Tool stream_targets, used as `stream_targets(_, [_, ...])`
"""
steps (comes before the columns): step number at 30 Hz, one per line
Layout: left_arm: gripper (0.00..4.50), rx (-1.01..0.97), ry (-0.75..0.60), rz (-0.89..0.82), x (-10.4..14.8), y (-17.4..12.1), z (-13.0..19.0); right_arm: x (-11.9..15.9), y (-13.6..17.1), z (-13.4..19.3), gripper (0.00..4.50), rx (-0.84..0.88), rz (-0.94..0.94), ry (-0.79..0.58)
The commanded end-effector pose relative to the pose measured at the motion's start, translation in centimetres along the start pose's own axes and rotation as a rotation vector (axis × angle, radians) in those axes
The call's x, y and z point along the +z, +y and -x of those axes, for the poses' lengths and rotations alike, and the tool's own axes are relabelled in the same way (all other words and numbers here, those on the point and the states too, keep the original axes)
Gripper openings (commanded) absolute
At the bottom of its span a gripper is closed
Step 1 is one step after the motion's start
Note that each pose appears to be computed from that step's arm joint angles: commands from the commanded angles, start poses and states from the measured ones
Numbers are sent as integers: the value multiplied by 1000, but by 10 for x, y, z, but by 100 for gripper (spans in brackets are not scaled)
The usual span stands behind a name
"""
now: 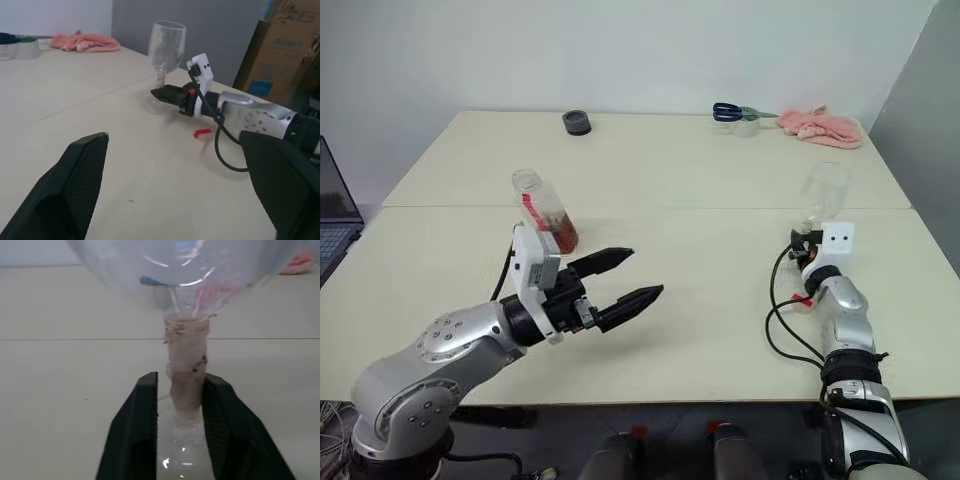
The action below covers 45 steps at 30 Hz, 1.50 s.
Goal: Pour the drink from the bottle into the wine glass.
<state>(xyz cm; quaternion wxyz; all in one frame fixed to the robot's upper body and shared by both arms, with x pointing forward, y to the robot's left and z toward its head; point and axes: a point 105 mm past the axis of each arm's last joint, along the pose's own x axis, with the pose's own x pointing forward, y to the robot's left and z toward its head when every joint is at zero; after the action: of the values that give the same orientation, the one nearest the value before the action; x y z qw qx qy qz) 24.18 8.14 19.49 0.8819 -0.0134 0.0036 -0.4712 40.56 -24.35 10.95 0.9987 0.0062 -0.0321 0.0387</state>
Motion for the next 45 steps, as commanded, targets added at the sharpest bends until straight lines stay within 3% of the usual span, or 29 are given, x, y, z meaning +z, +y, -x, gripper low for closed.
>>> stream_targets(1, [450, -22, -32, -24, 9, -9, 2, 27, 0, -7, 6, 11, 25, -103])
stream_targets(6, [450, 14, -30, -34, 11, -6, 7, 40, 26, -20, 6, 115, 81, -128])
stream_targets(11, [450, 182, 32, -29, -11, 0, 40, 51, 113, -31, 6, 460, 139, -136])
stream_targets(16, [450, 507, 98, -29, -39, 19, 96, 28, 196, -27, 6, 733, 159, -52])
stream_targets(21, [450, 707, 144, -32, -60, 6, 137, 3, 238, -28, 6, 779, 145, 15])
stream_targets(33, [450, 766, 53, -27, -51, 2, 131, 1, 227, -40, 6, 694, 164, 24])
stream_targets(43, [450, 706, 29, -70, -42, 20, 121, -5, 178, -55, 6, 473, 232, 66])
stream_targets(45, [450, 696, 23, -75, -41, 23, 119, -3, 181, -54, 81, 495, 158, 67])
